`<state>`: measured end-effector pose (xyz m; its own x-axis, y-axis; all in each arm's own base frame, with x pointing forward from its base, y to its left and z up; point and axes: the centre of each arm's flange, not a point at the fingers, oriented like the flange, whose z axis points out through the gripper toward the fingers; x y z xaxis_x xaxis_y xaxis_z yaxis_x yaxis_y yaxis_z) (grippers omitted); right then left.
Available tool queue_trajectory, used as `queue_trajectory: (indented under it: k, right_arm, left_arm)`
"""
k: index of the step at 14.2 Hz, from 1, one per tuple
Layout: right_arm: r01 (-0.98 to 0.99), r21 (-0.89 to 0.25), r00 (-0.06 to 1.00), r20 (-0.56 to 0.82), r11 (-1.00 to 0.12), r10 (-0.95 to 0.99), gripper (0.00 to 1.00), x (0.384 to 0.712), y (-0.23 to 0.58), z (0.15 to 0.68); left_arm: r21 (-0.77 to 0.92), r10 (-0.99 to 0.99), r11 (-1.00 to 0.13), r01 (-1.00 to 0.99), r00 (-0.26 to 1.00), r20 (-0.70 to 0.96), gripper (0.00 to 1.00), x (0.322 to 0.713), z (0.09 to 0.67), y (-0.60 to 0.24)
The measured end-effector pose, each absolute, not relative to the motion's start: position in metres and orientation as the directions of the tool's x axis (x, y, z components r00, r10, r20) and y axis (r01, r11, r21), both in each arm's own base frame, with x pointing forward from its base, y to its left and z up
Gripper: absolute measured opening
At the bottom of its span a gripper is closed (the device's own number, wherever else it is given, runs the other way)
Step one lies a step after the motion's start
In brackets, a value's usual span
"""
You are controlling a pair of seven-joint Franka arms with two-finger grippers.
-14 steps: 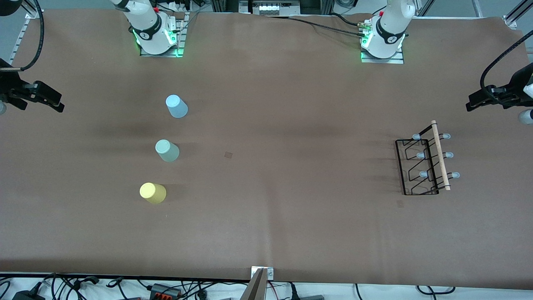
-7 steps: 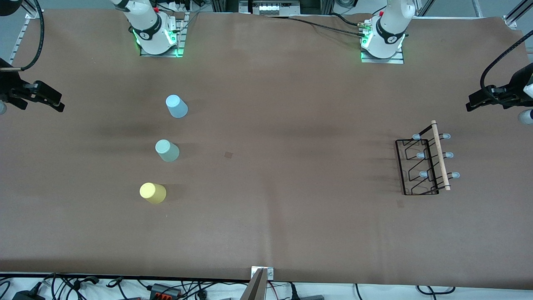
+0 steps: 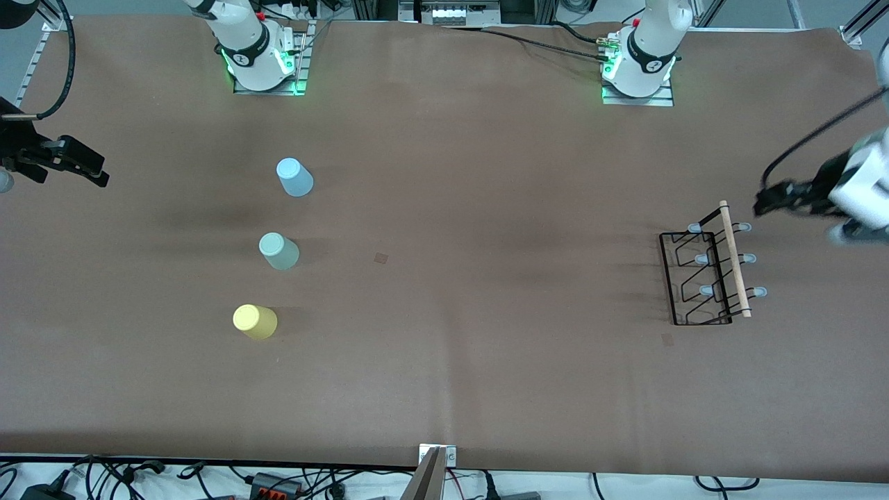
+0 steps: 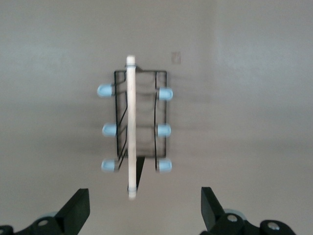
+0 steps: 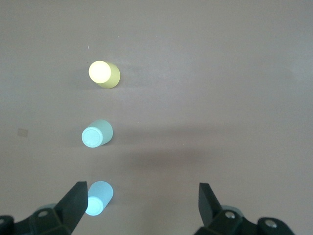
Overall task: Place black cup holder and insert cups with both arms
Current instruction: 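Reach the left gripper down and grasp the wooden handle of the holder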
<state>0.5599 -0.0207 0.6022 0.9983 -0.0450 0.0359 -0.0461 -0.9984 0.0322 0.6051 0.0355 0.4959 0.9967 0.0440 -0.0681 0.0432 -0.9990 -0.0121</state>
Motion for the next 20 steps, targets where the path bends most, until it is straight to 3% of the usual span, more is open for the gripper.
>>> queue_trajectory:
  k: [4, 10, 11, 13, 15, 17, 18, 20]
  right_arm:
    - [-0.046, 0.032, 0.998, 0.036, -0.998, -0.044, 1.0, 0.56, -0.021, 0.602]
    - [-0.044, 0.032, 0.998, 0.036, -0.998, -0.043, 1.0, 0.56, -0.02, 0.602]
    - [-0.044, 0.032, 0.998, 0.036, -0.998, -0.043, 1.0, 0.56, -0.02, 0.602]
    - [-0.044, 0.032, 0.998, 0.036, -0.998, -0.043, 1.0, 0.56, -0.02, 0.602]
    - [-0.044, 0.032, 0.998, 0.036, -0.998, -0.043, 1.0, 0.56, -0.02, 0.602]
    - [-0.044, 0.032, 0.998, 0.036, -0.998, -0.043, 1.0, 0.56, -0.02, 0.602]
    - [-0.044, 0.032, 0.998, 0.035, -0.998, -0.043, 1.0, 0.56, -0.02, 0.602]
    - [-0.044, 0.032, 0.998, 0.035, -0.999, -0.043, 1.0, 0.56, -0.02, 0.602]
  left_arm:
    - [-0.013, 0.024, -1.0, 0.023, 0.999, -0.03, 1.0, 0.609, 0.4, 0.039]
    - [-0.011, 0.015, -1.0, 0.014, 0.999, -0.042, 0.91, 0.594, 0.365, 0.063]
    - [-0.01, 0.02, -1.0, 0.019, 0.999, -0.044, 0.84, 0.591, 0.36, 0.066]
    - [-0.009, 0.026, -1.0, 0.026, 0.998, -0.055, 0.8, 0.586, 0.351, 0.07]
    - [-0.008, 0.029, -1.0, 0.029, 0.997, -0.065, 0.65, 0.582, 0.344, 0.071]
    - [-0.008, 0.031, -0.999, 0.031, 0.997, -0.072, 0.6, 0.579, 0.339, 0.072]
    - [-0.008, 0.033, -0.999, 0.033, 0.997, -0.074, 0.51, 0.578, 0.338, 0.073]
    - [-0.008, 0.037, -0.999, 0.037, 0.997, -0.075, 0.46, 0.577, 0.337, 0.075]
